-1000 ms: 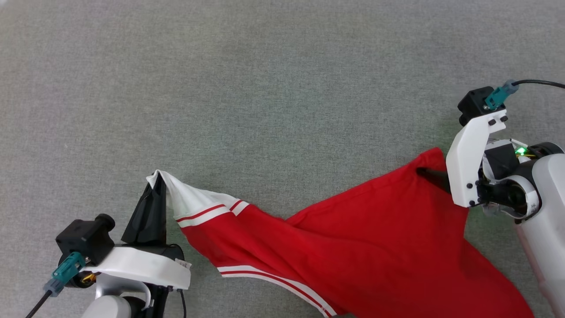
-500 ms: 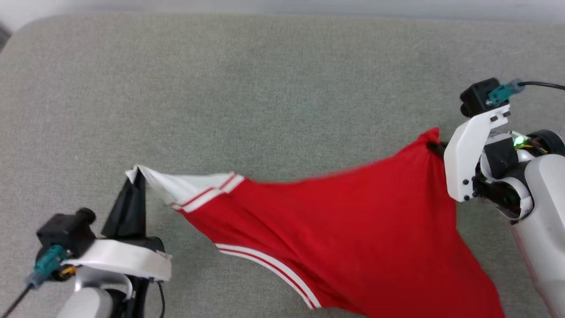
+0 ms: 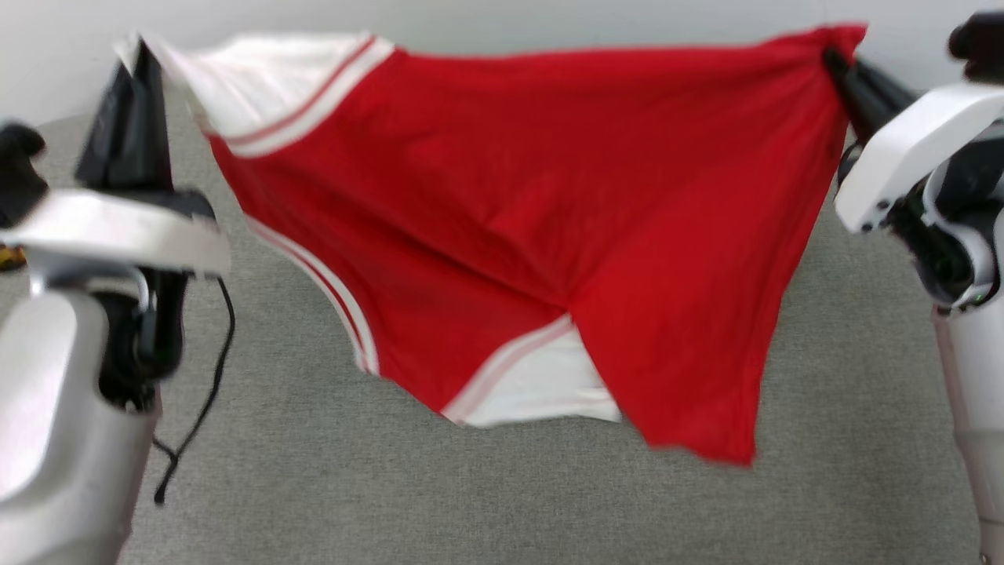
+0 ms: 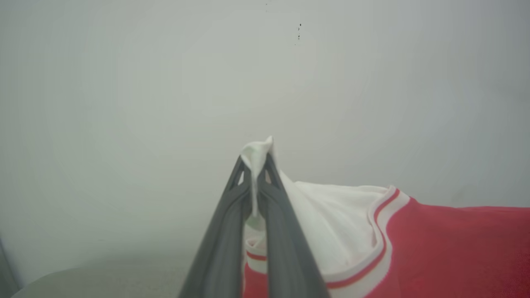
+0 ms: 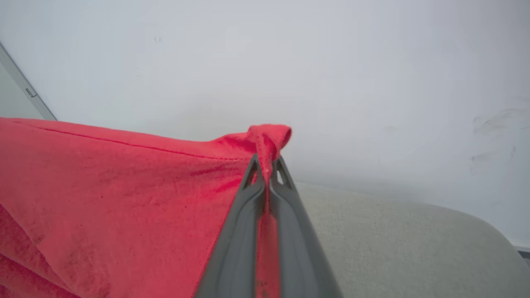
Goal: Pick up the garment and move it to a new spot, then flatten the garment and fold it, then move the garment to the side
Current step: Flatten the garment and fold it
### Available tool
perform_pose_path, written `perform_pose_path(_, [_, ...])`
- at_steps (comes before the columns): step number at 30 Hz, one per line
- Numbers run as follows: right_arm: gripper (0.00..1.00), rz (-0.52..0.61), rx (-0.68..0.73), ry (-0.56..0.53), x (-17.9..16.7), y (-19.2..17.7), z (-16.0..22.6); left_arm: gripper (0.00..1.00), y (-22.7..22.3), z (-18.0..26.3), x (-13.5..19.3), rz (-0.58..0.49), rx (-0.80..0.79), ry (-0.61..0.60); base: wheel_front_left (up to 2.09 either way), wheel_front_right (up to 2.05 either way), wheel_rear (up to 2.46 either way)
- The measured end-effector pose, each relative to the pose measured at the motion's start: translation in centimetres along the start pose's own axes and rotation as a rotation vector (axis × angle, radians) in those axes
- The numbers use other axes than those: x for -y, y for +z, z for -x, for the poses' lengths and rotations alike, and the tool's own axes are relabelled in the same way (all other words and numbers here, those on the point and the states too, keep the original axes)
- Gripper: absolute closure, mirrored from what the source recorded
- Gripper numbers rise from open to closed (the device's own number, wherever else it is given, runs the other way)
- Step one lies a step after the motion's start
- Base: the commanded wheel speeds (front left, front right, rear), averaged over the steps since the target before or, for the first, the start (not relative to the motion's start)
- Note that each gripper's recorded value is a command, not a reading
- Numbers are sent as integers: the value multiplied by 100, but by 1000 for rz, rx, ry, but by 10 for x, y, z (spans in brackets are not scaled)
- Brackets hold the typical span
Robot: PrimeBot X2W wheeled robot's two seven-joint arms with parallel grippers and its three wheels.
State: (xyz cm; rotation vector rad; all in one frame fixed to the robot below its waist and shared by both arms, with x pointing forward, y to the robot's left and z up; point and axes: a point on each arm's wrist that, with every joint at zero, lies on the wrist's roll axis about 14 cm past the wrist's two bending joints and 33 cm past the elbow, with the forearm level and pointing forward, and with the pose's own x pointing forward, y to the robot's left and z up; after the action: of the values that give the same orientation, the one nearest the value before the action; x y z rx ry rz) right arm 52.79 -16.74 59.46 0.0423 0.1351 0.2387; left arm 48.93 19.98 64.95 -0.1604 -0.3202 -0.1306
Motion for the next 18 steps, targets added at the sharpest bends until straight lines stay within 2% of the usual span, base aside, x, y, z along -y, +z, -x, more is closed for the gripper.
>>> perform_pose_path(8, [100,28,320,-38,13,99,-4,100,66,-70,26,-31,192,-91,0,0,0])
perform_pose_path(15, [100,44,487,-45,22,169,-24,100,117,-128,31,-69,339,-122,0,0,0])
perform_pose_path(18, [100,50,515,-44,26,186,-41,100,122,-152,29,-70,364,-122,0,0,0])
